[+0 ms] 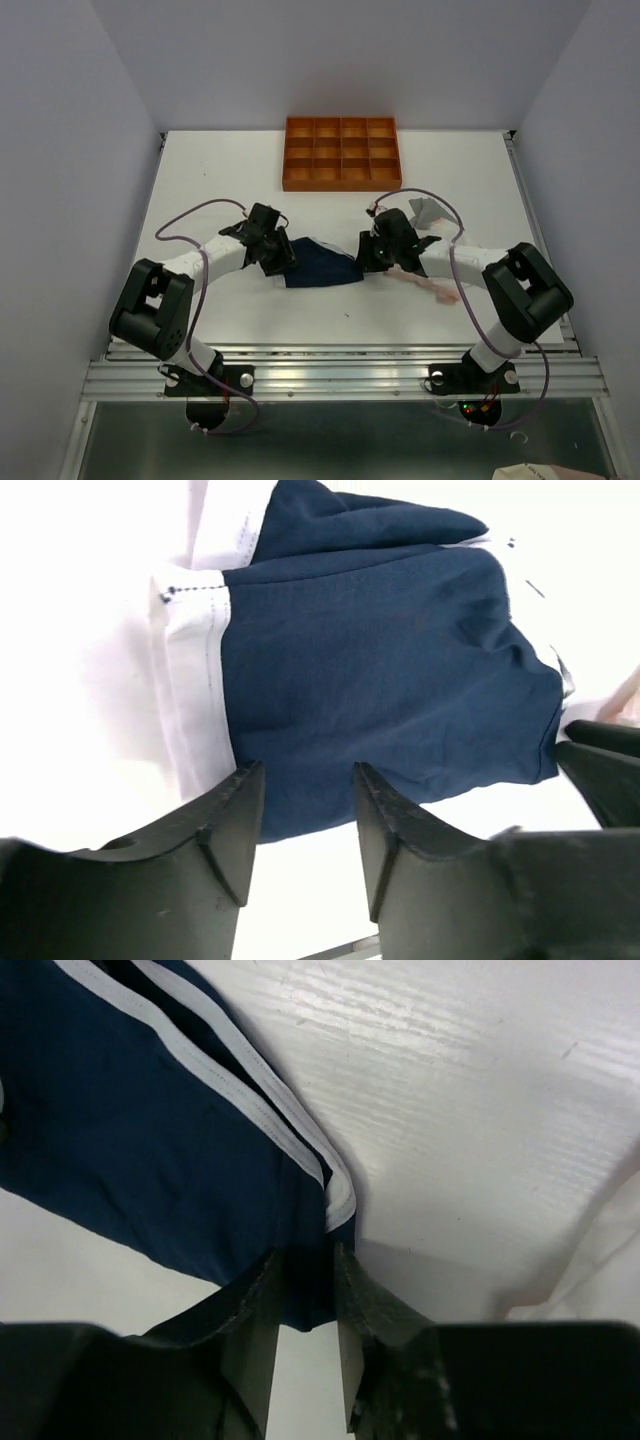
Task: Roll the underwear
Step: Fold the underwear
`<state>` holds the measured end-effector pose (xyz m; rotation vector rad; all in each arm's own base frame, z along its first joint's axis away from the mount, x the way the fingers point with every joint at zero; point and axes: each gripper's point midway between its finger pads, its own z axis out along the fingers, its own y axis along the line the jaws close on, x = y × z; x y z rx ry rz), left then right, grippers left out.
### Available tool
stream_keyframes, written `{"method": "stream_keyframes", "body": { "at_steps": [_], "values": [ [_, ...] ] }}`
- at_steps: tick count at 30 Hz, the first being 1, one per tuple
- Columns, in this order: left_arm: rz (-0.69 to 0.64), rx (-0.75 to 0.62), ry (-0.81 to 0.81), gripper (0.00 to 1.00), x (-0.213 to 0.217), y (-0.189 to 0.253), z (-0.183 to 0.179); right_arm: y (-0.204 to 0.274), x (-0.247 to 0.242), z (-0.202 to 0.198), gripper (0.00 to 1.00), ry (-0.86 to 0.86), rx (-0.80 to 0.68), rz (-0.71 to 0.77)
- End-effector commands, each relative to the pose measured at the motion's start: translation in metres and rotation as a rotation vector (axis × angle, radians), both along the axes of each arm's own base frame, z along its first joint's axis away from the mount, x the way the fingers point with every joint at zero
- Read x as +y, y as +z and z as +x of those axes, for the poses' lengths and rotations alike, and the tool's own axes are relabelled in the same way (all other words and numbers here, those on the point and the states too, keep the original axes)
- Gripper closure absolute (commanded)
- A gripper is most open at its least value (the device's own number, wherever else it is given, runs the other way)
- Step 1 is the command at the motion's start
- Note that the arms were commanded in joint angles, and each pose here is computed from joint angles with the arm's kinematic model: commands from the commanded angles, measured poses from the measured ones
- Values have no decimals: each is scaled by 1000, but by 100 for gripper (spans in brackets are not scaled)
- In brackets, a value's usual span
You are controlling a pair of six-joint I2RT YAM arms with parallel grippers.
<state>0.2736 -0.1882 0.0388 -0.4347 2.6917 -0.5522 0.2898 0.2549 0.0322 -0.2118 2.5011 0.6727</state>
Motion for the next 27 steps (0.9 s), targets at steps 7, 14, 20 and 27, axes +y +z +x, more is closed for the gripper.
{"method": "stream_keyframes", "body": {
  "at_steps": [7, 14, 20, 27],
  "values": [
    [-13, -99, 63, 46, 14, 42, -7, 143, 63, 55, 27, 485, -556, 77],
    [-28, -101, 137, 46, 22, 33, -20, 147, 112, 59, 7, 957, -653, 116],
    [-70, -101, 142, 49, 11, 21, -10, 115, 129, 62, 0, 1180, -599, 146],
    [-32, -51, 119, 55, 9, 3, -5, 87, 136, 86, 0, 1109, -594, 64]
  ]
}}
